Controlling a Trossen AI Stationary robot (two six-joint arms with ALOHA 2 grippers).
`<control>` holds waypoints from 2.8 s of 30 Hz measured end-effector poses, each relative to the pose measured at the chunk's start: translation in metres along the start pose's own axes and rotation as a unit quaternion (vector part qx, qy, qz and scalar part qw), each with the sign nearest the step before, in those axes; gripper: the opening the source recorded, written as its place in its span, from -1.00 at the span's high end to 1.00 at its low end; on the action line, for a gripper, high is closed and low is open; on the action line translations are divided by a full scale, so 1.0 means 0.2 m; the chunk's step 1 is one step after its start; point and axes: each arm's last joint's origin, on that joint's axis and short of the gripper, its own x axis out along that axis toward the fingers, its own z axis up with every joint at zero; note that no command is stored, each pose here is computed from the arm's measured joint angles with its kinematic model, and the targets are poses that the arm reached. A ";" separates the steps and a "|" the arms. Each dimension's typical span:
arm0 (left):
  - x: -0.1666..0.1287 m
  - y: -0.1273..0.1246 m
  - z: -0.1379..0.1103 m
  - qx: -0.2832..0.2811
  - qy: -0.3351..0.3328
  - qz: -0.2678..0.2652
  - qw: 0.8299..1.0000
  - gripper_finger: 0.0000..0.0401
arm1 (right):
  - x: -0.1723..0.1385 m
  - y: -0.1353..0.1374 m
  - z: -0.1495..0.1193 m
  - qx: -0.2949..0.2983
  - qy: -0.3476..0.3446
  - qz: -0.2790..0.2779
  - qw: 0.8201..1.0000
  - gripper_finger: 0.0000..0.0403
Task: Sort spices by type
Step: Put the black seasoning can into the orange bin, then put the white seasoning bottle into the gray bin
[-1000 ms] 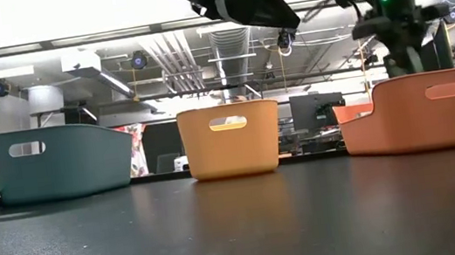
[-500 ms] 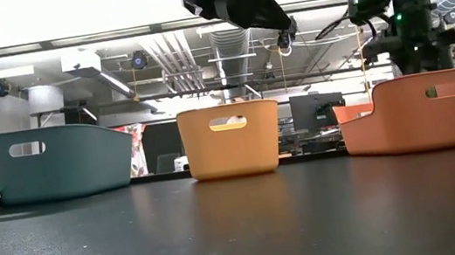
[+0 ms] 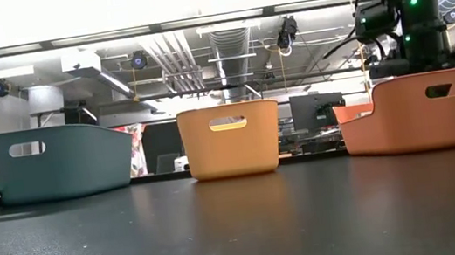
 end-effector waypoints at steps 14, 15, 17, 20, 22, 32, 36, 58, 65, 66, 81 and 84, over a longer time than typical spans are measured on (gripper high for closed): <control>-0.14 0.03 0.06 0.006 -0.017 -0.008 1.000 -0.07 | 0.05 0.00 -0.01 -0.012 -0.004 -0.003 1.000 0.14; -0.14 0.03 0.06 0.007 -0.017 -0.009 1.000 -0.07 | 0.05 0.00 -0.01 -0.013 -0.004 -0.003 1.000 0.11; -0.15 0.03 0.06 0.008 -0.017 -0.010 1.000 -0.07 | 0.05 0.00 -0.01 -0.013 -0.005 -0.002 1.000 0.07; -0.14 0.03 0.06 0.011 -0.012 -0.010 1.000 -0.07 | 0.05 0.00 -0.01 -0.018 -0.007 -0.002 1.000 0.03; -0.14 0.03 0.05 0.010 -0.010 -0.011 1.000 -0.07 | 0.05 0.00 -0.01 -0.019 -0.007 -0.002 1.000 0.01; -0.14 0.02 0.04 -0.001 -0.003 -0.015 1.000 -0.07 | 0.00 0.01 0.02 -0.023 -0.029 -0.003 0.999 -0.24; -0.14 0.02 0.04 -0.001 -0.003 -0.015 1.000 -0.07 | -0.05 0.02 0.05 -0.028 -0.043 0.006 0.999 -0.36; -0.24 -0.05 -0.03 0.005 0.040 -0.046 0.998 -0.07 | -0.61 0.17 -0.13 -0.191 -0.230 0.164 0.940 -0.44; -0.30 -0.05 -0.03 0.010 0.040 0.083 0.996 -0.07 | -0.66 0.34 -0.42 -0.316 -0.322 0.304 0.839 -0.34; -0.31 -0.04 -0.03 0.012 0.039 0.111 0.993 -0.07 | -0.66 0.37 -0.45 -0.336 -0.336 0.313 0.822 -0.32; -0.36 -0.06 0.02 -0.102 0.017 -0.012 0.995 -0.02 | -0.52 0.73 -0.81 -0.510 -0.369 0.303 0.716 -0.25; -0.39 -0.04 0.08 -0.131 0.046 -0.130 0.982 0.03 | -0.47 0.76 -0.82 -0.514 -0.357 0.290 0.724 -0.28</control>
